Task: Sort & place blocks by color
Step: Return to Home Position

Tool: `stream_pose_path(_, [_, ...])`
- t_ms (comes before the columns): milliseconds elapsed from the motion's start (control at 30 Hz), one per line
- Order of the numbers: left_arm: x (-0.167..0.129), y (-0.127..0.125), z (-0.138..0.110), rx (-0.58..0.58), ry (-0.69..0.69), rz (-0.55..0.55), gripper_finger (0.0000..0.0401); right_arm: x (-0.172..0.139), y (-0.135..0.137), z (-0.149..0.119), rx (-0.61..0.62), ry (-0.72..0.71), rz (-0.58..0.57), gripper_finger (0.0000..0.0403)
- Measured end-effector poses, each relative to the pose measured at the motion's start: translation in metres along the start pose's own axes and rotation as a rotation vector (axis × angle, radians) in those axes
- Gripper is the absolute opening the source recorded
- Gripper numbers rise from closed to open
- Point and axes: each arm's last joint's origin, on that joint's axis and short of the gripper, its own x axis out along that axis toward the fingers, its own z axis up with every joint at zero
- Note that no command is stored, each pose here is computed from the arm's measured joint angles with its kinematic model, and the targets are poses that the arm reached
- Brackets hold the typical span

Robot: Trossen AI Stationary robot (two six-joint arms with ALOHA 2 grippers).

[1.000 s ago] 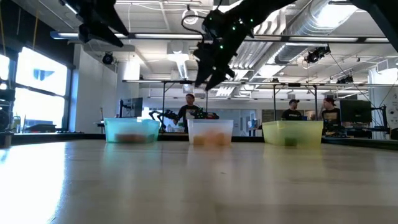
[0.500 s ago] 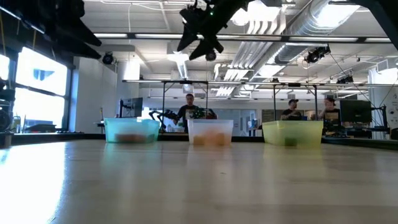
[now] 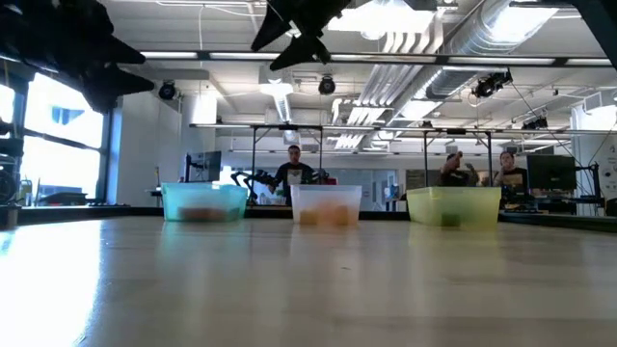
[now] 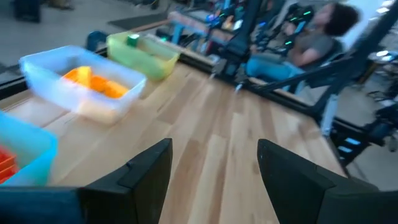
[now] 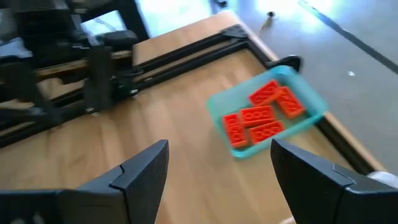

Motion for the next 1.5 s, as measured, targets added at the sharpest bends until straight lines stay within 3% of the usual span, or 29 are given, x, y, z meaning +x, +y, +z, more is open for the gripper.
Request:
stream_pose_path(367, [0.014, 0.006, -0.028, 0.007, -0.086, -0.137, 0.0225, -0.005, 0.046, -0.013, -0.051, 0.035, 0.095, 0.0268])
stream_pose_path(667, [0.022, 0.009, -0.037, -0.013, -0.163, -0.190, 0.0225, -0.034, 0.057, -0.021, -0.091, 0.106, -0.017, 0.0268])
stream_pose_path(1233, [0.022, 0.009, -0.039, -0.015, -0.147, -0.172, 0.0225, -0.136, 0.035, -0.027, -0.261, 0.225, -0.234, 0.0268])
stream_pose_path(1500, [0.022, 0.010, -0.039, -0.018, -0.146, -0.172, 0.0225, -0.165, 0.012, -0.082, -0.239, 0.111, -0.239, 0.0268])
